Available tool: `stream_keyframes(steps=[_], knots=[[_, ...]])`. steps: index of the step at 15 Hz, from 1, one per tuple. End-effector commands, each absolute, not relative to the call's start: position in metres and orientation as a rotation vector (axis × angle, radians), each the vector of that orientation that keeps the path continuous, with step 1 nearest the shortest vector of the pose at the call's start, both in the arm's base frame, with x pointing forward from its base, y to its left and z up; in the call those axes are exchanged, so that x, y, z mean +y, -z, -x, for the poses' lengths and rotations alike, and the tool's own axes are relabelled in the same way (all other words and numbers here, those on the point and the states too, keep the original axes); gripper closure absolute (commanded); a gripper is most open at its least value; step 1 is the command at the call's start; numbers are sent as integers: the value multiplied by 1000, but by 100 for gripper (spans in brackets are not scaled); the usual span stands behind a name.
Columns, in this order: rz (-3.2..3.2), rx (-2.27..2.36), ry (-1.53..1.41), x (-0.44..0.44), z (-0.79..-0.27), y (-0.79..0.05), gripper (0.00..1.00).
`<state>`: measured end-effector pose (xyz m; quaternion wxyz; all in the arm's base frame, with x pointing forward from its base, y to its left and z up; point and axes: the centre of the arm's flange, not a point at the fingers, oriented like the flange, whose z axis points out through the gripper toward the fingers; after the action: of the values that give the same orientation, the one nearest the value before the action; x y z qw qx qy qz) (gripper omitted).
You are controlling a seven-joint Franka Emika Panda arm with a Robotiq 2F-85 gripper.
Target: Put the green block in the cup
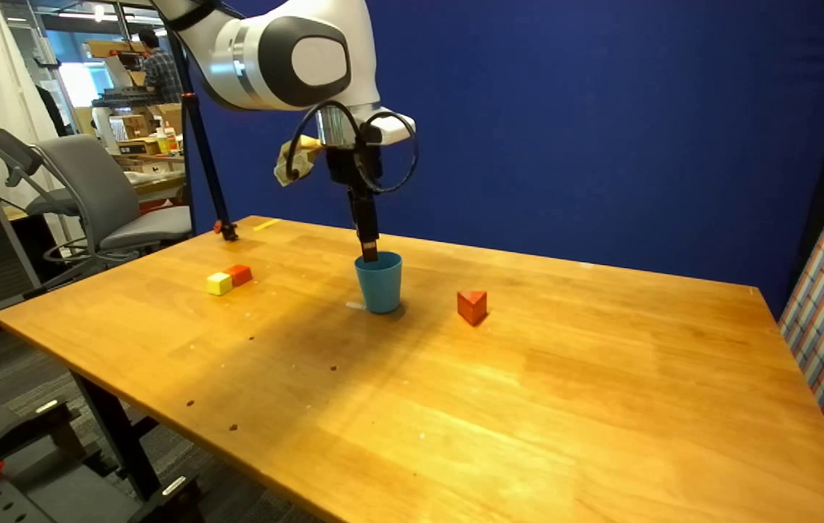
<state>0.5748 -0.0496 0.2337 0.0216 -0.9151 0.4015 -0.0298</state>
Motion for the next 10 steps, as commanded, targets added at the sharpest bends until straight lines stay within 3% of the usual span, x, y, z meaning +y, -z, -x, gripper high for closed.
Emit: stream_keyframes(steps=[1, 10], knots=[[2870, 1185, 111, -37, -567, -263, 0], [3190, 681, -26, 31, -514, -365, 0]])
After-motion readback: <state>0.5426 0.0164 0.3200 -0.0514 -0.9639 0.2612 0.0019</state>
